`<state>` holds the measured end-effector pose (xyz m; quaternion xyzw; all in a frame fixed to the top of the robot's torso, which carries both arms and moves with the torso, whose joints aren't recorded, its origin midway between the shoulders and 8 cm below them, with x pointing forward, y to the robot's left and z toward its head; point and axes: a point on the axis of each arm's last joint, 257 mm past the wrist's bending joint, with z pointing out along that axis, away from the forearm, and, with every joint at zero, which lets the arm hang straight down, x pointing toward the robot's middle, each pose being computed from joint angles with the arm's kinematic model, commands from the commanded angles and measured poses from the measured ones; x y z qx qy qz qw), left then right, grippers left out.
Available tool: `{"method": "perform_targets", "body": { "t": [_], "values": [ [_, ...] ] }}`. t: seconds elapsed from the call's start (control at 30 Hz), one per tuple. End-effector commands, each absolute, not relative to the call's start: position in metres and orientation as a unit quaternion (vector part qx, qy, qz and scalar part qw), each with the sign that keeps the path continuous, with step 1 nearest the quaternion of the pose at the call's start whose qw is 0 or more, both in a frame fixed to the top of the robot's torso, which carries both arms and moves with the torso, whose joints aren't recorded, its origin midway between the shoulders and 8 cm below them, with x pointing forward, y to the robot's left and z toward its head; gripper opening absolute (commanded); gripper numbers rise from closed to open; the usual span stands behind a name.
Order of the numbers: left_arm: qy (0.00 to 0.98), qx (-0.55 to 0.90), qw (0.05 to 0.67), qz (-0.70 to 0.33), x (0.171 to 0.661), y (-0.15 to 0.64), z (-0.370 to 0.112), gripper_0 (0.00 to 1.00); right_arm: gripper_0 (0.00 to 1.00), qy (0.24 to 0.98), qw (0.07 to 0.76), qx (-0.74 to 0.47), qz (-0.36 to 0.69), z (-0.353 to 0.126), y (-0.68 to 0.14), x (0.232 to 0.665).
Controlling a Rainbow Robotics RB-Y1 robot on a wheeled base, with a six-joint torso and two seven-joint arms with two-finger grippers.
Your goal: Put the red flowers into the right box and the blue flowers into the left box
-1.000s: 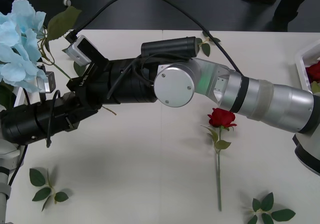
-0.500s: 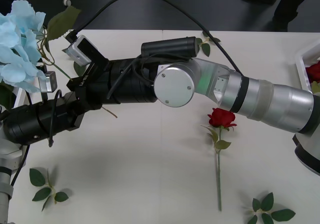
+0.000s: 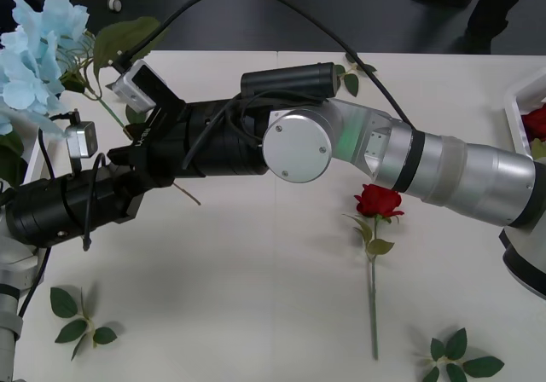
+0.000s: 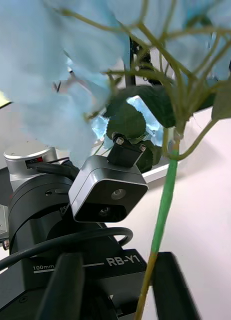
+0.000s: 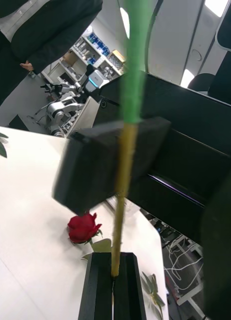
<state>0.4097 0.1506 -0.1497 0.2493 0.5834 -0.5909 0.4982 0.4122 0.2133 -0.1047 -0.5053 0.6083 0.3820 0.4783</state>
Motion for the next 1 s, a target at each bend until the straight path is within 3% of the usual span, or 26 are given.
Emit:
{"method": "perform_targets", "body": {
  "t": [0.03,0.5,0.6,0.8,1.0],
  "values": [
    [0.578,0.272,0.512,-0.575,0.405,0.157,-0.144,0.01,1.00,0.603,0.481,-0.497,0.397,-0.083,0.220,0.409],
    [0.592,0.270,0.515,-0.557,0.392,0.207,-0.139,0.01,1.00,0.603,0.481,-0.497,0.397,-0.083,0.220,0.409],
    [0.602,0.265,0.520,-0.545,0.388,0.226,-0.138,0.01,1.00,0.613,0.496,-0.473,0.392,-0.078,0.204,0.430],
    [0.625,0.269,0.545,-0.489,0.375,0.268,-0.127,0.01,1.00,0.610,0.494,-0.462,0.412,-0.048,0.180,0.426],
    [0.664,0.248,0.588,-0.390,0.363,0.313,-0.117,0.01,1.00,0.648,0.444,-0.482,0.387,-0.029,0.112,0.441]
  ]
}}
